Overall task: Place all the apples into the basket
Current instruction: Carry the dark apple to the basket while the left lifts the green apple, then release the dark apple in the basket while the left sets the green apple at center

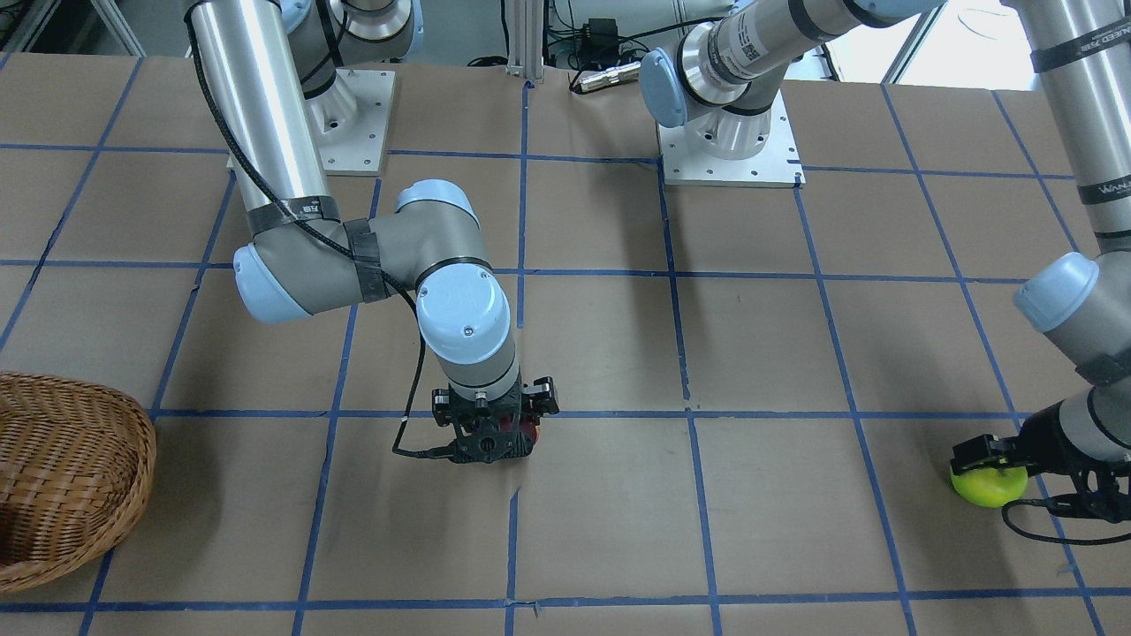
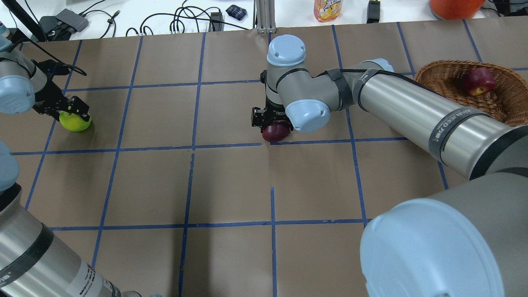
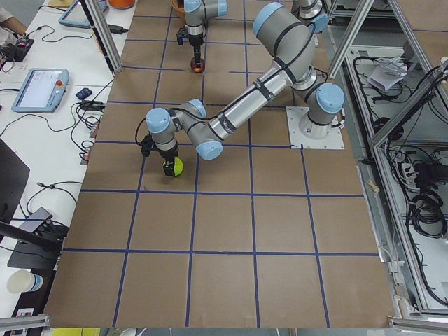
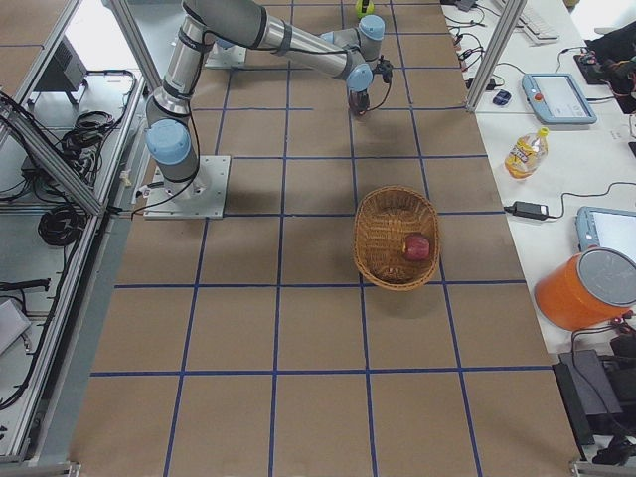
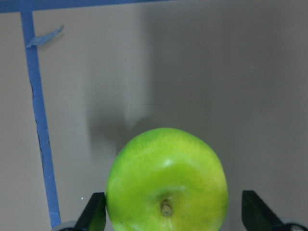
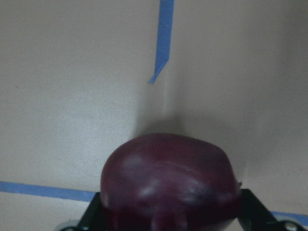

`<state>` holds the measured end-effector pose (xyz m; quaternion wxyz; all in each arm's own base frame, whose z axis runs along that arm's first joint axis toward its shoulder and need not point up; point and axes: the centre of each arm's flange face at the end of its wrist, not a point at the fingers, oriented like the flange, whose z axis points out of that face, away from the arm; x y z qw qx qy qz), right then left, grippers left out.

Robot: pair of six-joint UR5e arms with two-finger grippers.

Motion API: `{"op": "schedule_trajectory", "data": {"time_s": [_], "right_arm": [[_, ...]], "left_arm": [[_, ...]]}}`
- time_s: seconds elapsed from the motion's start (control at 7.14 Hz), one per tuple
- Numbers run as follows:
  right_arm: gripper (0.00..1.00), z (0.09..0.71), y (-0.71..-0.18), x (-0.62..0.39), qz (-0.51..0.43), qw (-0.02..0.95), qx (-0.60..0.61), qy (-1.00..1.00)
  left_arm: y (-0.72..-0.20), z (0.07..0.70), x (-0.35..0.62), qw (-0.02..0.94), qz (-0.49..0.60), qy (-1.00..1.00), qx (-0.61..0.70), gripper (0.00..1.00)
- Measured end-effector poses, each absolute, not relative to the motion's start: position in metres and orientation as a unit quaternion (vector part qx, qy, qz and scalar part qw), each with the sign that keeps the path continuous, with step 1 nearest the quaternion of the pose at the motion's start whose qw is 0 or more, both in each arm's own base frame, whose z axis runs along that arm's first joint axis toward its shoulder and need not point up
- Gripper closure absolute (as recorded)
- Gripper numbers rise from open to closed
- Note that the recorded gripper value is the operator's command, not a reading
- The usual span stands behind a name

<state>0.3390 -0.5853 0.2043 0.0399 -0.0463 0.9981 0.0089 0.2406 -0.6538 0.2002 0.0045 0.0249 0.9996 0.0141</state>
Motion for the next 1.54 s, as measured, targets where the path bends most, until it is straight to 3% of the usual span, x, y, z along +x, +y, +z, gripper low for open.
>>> {"op": "schedule_trajectory", "data": {"time_s": [0.14,0.28,0.56,0.84,1.12,1.54], "right_arm": [[0.98,0.206,-0.586,0.339,0.006,0.041,-0.049,0.998],[1.0,0.209,-0.587,0.339,0.004,0.044,-0.048,0.998],[1.0,0.232,-0.588,0.332,-0.006,0.046,-0.041,0.998],[1.0,0.296,-0.592,0.291,-0.035,0.048,-0.012,0.998],[0.99,0.357,-0.61,0.162,-0.044,0.042,0.049,0.997],[0.95,0.383,-0.603,-0.052,-0.031,0.004,0.014,0.999]], "left_arm": [[-0.654,0.198,0.241,0.004,0.014,1.0,0.025,0.34],[-0.655,0.198,0.241,0.003,0.014,1.0,0.027,0.57],[-0.661,0.211,0.229,0.007,0.008,0.999,0.041,0.59],[-0.685,0.267,0.141,-0.013,0.015,0.997,0.073,0.59],[-0.692,0.32,-0.007,-0.021,0.019,0.997,0.078,0.59],[-0.664,0.312,-0.199,-0.041,0.027,0.998,0.044,0.59]]}}
